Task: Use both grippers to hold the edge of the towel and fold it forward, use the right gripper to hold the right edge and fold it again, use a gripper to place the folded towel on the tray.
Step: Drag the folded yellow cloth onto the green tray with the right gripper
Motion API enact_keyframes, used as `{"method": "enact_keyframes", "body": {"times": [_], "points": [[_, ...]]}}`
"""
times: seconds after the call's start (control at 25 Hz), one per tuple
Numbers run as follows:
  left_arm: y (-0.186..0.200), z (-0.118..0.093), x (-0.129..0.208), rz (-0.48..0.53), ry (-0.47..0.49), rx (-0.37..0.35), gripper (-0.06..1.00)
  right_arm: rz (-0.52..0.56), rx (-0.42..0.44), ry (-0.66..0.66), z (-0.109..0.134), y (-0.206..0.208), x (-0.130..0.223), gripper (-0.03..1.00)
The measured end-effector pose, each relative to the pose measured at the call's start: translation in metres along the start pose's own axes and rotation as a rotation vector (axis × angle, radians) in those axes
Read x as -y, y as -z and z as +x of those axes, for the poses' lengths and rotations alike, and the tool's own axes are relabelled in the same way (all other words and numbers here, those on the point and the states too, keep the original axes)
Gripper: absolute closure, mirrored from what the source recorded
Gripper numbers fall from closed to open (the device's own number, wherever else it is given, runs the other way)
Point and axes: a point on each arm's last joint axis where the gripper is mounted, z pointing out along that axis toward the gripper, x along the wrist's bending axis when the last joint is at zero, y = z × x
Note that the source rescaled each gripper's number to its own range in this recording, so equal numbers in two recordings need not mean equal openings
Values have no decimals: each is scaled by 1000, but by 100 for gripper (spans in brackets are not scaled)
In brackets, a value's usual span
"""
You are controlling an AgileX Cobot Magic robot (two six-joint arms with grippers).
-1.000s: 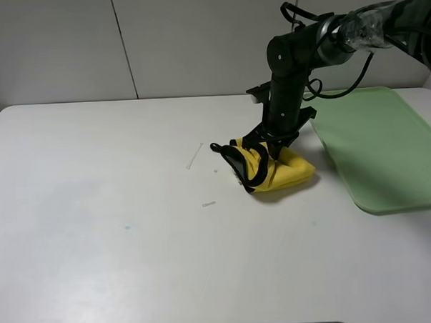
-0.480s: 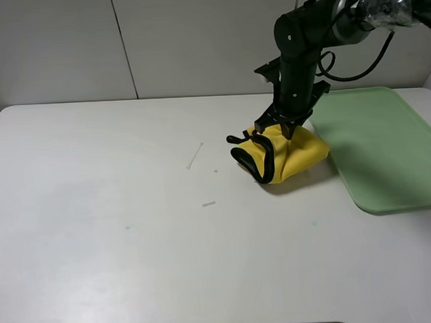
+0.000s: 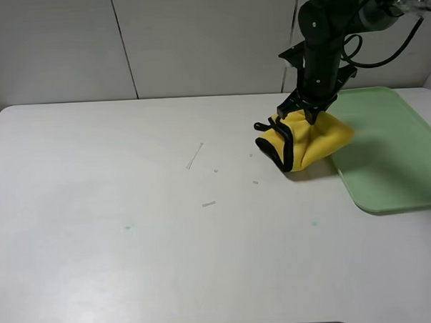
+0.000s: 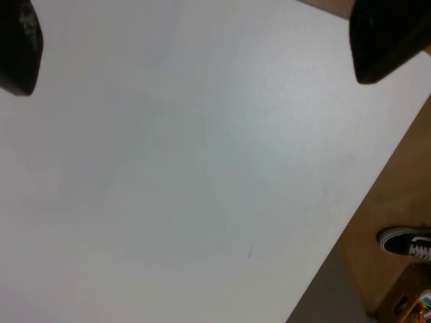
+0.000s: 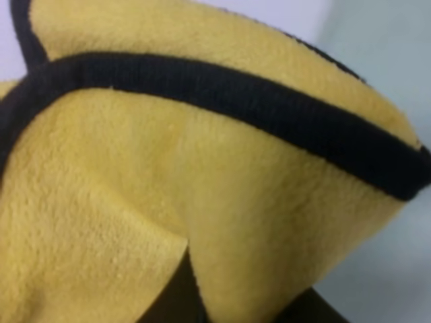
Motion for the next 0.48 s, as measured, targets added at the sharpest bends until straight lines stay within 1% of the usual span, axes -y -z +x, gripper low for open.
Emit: {"method": "enact_keyframes", "body": {"times": [0.24,0.48], "points": [[0,0,0,0,0,0,4,30,15,-107,-46,-11,14,84],[0,0,0,0,0,0,4,21,14,-220,-86,-20,27,84]]}}
